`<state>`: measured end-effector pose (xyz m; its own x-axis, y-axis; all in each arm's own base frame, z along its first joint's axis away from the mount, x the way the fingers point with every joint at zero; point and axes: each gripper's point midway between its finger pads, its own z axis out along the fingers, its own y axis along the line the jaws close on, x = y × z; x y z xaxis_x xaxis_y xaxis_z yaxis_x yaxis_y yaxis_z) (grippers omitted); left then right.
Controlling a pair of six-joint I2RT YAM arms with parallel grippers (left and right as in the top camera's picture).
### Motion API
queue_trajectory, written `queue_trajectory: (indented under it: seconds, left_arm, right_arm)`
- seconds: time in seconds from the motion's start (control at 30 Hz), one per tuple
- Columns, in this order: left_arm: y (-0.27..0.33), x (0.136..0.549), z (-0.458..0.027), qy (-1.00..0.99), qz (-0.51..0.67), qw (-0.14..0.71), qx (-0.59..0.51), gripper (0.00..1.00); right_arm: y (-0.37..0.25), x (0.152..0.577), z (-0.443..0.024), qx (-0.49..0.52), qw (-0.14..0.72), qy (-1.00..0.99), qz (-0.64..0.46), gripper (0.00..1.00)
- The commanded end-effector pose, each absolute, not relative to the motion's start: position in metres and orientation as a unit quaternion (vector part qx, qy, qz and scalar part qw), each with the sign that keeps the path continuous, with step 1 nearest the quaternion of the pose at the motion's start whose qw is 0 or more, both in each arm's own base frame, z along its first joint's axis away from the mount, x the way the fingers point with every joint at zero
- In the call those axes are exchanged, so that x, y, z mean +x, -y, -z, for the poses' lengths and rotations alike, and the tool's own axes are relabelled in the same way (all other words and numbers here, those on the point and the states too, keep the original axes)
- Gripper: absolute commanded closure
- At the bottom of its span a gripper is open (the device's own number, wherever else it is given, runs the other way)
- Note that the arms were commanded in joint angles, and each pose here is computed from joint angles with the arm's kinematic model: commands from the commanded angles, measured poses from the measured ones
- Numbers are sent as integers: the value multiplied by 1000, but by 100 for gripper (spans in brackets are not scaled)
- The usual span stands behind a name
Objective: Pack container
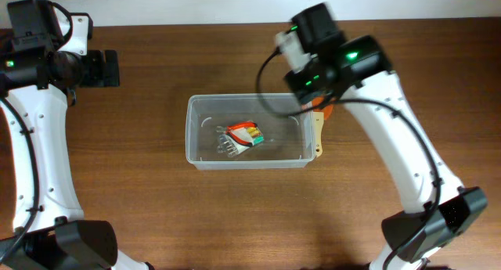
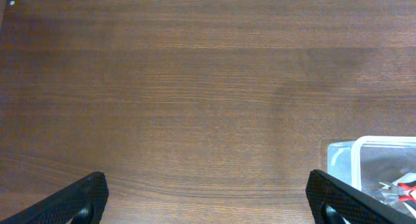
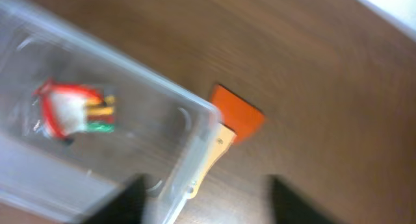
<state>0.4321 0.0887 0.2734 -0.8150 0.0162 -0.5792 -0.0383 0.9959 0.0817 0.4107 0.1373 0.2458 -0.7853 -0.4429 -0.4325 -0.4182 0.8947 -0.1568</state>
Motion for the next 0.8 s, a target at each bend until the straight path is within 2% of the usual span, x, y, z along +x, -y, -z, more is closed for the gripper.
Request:
queue_trajectory:
  seconds: [0.0,0.13,0.3,0.57,0.77]
  left_arm:
    - [-86,432,-276,-951,-38,308,-8,1]
    - [-86,432,-276,-951,-38,308,-8,1]
    - [-86,432,-276,-951,-38,308,-8,1]
    - [-86,432,-276,-951,-38,308,-8,1]
    - [-83,432,-276,-950,-29,310,-5,1]
  right_arm:
    - [-90,415,-244,-48,221,-974,9,1]
    - [-58,410,-238,24,194,-981,9,1]
    - [-34,406,-221,55,163,-985,17,1]
    - [-40,387,-136,39,65,-997,-9,1]
    - [-54,379,-95,27,42,-998,-48,1]
